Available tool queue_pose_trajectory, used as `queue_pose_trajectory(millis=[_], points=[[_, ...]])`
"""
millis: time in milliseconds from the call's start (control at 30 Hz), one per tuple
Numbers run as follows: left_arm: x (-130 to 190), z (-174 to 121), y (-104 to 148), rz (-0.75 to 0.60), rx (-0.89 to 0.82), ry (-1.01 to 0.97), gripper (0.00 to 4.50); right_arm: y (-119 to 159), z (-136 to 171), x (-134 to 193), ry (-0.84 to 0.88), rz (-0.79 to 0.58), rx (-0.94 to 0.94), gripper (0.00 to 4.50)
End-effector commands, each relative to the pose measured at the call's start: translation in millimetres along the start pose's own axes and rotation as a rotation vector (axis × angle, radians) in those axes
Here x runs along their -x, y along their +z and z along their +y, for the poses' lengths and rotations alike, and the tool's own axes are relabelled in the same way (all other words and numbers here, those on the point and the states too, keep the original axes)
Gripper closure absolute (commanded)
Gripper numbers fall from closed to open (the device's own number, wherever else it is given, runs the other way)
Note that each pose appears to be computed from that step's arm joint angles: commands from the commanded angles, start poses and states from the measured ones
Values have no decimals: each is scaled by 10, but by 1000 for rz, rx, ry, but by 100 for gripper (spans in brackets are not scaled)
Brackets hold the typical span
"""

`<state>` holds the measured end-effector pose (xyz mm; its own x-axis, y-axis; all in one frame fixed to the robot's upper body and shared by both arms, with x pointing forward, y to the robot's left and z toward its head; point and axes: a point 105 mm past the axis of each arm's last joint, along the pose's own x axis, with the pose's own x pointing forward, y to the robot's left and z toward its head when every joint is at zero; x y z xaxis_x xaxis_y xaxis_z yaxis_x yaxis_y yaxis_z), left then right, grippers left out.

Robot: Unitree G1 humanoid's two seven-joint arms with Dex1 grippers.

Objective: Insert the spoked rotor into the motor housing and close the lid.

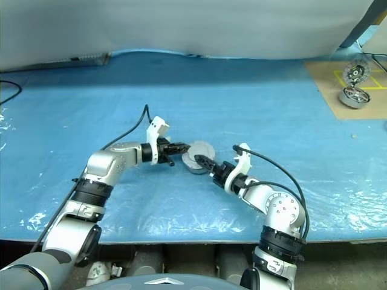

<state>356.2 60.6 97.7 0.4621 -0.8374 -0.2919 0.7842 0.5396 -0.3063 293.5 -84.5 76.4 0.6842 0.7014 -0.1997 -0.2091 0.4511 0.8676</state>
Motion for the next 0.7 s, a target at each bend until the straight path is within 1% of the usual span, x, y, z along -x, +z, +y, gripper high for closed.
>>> queue_pose_trajectory(millis=[33, 233, 300, 333, 467, 567, 600, 633, 700], points=[[-16, -23, -120, 32, 12, -2, 450, -38, 178, -50, 120, -11, -127, 63], [-3, -15, -149, 33, 24, 6, 450, -94, 186, -10, 130, 14, -158, 263], [0, -11, -157, 33, 28, 8, 450, -94, 195, -6, 132, 13, -162, 320], [0, -12, -159, 33, 30, 8, 450, -92, 197, -4, 131, 12, -163, 337], [-11, -18, -143, 25, 41, 4, 450, -92, 177, -4, 109, 13, -163, 337], [-20, -28, -67, -8, 83, -9, 450, -87, 174, 0, 104, 9, -164, 337], [-20, -29, -43, -18, 97, -11, 412, -86, 173, 2, 103, 7, -165, 337], [-16, -15, 1, -41, 118, -5, 393, -84, 172, 3, 102, 5, -166, 337], [10, 24, 105, -91, 156, 11, 331, -65, 173, 10, 101, -10, -169, 337]])
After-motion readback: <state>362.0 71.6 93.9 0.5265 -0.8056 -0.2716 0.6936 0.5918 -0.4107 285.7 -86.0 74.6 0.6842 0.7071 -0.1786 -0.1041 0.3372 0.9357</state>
